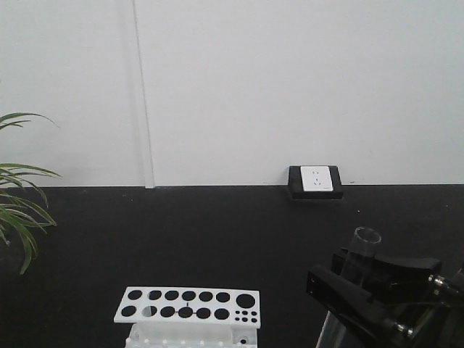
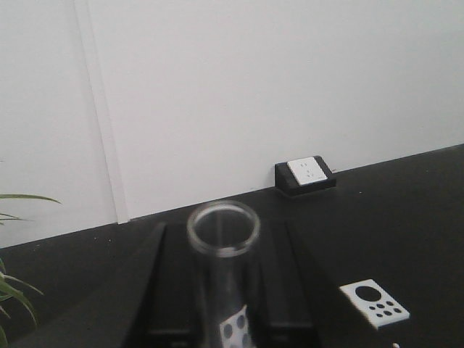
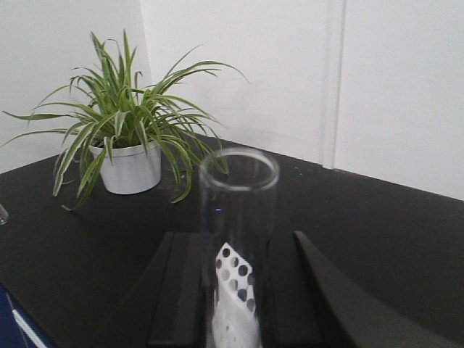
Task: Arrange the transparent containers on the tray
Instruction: 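Turn the base away from the rack holding both tubes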
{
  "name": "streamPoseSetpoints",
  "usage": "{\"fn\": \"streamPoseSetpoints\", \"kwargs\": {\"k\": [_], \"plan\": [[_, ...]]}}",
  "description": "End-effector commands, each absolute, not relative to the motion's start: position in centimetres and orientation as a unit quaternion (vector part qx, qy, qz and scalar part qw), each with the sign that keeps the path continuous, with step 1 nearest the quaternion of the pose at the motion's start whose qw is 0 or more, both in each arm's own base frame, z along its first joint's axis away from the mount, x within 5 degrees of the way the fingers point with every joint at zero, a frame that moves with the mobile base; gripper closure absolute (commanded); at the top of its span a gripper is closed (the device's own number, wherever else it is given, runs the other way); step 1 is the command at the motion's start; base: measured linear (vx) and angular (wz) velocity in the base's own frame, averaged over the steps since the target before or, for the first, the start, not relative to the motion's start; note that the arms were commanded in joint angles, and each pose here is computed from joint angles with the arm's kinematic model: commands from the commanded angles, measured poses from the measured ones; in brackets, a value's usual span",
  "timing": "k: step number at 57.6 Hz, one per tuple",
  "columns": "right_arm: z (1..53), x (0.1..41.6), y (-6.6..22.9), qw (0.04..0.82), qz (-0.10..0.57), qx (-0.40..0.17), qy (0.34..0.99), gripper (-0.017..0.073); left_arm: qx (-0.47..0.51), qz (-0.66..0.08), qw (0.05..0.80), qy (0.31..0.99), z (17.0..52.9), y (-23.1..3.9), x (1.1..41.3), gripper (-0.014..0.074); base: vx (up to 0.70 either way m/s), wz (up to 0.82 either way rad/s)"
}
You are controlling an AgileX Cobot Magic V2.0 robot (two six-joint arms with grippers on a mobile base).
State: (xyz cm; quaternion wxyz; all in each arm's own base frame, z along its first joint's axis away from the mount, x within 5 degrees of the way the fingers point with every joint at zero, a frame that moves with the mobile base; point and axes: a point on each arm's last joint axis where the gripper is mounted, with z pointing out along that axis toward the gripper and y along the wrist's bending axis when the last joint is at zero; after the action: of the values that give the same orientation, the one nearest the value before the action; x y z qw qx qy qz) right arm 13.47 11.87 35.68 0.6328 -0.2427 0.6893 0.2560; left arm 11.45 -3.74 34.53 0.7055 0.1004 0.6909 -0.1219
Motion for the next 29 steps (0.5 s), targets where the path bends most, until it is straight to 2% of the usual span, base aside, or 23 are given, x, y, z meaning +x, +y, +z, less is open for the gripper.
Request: {"fn": "streamPoseSetpoints", "kwargs": {"k": [1,29], "plan": [[37.57,13.49,11.55,0.676,0.259,-0.225,0.652,0.0358,0.094,-0.137,0.74,0.652,36.21,-3.81,11.33,0.0545,-0.19,0.02],[37.57,13.49,11.55,0.676,0.259,-0.225,0.652,0.0358,0.094,-0.137,0.74,0.652,36.21,-3.81,11.33,0.0545,-0.22,0.04]]}}
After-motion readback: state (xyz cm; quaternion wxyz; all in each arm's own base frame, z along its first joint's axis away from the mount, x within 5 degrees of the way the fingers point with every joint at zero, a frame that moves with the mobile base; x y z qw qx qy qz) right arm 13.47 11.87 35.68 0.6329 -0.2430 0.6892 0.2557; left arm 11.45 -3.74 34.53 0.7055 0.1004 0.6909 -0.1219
